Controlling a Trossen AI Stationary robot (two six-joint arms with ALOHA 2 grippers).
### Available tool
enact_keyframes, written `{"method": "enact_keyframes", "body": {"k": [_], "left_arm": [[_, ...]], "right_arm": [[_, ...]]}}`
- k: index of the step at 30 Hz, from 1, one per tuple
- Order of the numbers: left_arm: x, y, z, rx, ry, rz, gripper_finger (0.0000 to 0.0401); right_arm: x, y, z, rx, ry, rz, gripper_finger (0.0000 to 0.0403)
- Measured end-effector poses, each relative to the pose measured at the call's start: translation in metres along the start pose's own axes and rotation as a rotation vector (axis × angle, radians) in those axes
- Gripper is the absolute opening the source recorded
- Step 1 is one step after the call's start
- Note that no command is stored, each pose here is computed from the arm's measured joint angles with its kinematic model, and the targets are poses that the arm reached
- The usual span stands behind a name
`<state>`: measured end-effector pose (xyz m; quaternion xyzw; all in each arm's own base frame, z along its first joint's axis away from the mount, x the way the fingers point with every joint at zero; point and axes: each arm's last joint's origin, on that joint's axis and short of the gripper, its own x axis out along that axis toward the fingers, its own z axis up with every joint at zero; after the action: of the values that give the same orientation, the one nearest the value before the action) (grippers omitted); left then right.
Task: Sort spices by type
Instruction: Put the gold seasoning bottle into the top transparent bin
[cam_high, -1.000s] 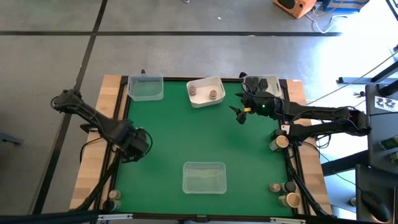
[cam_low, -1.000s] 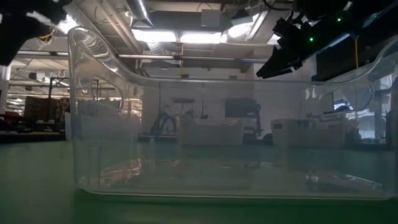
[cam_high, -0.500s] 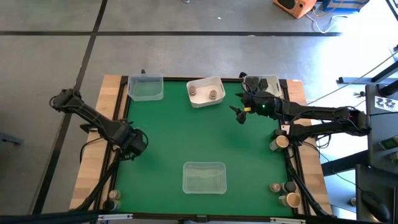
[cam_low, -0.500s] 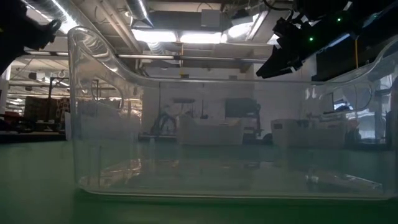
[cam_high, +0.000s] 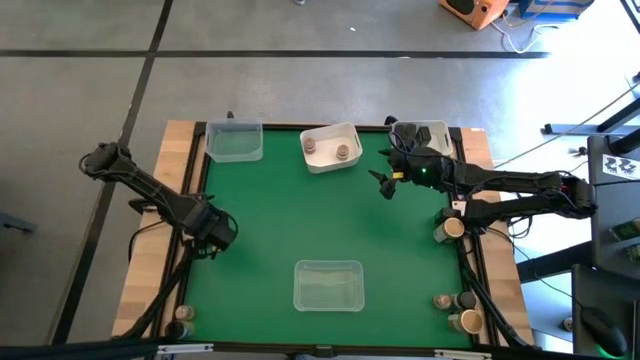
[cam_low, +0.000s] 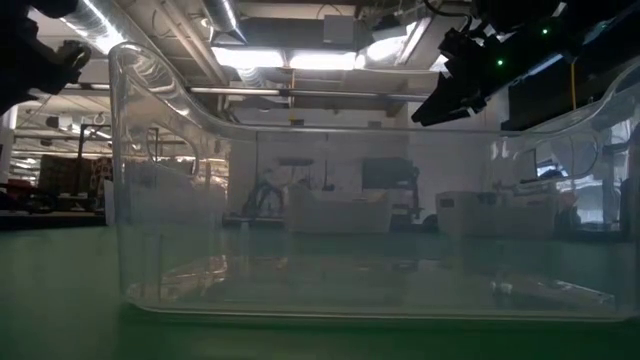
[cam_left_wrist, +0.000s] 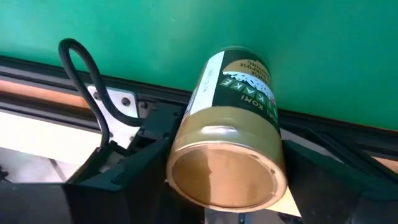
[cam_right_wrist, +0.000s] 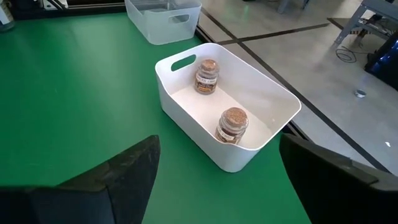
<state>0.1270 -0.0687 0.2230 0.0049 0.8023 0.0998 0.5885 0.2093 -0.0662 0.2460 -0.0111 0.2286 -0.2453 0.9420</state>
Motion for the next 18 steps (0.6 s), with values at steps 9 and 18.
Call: {"method": "enact_keyframes", "body": {"k": [9, 18], "left_arm": [[-0.003, -0.003, 0.003, -0.098, -0.016, -0.061, 0.0260], [-0.026, 0.002, 0.011, -0.258, -0.084, -0.134, 0.0257]], "right_arm": [[0.000, 0.000, 0.000, 0.000, 0.000, 0.000, 0.0331], [0.000, 0.000, 0.000, 0.000, 0.000, 0.000, 0.0331]]}}
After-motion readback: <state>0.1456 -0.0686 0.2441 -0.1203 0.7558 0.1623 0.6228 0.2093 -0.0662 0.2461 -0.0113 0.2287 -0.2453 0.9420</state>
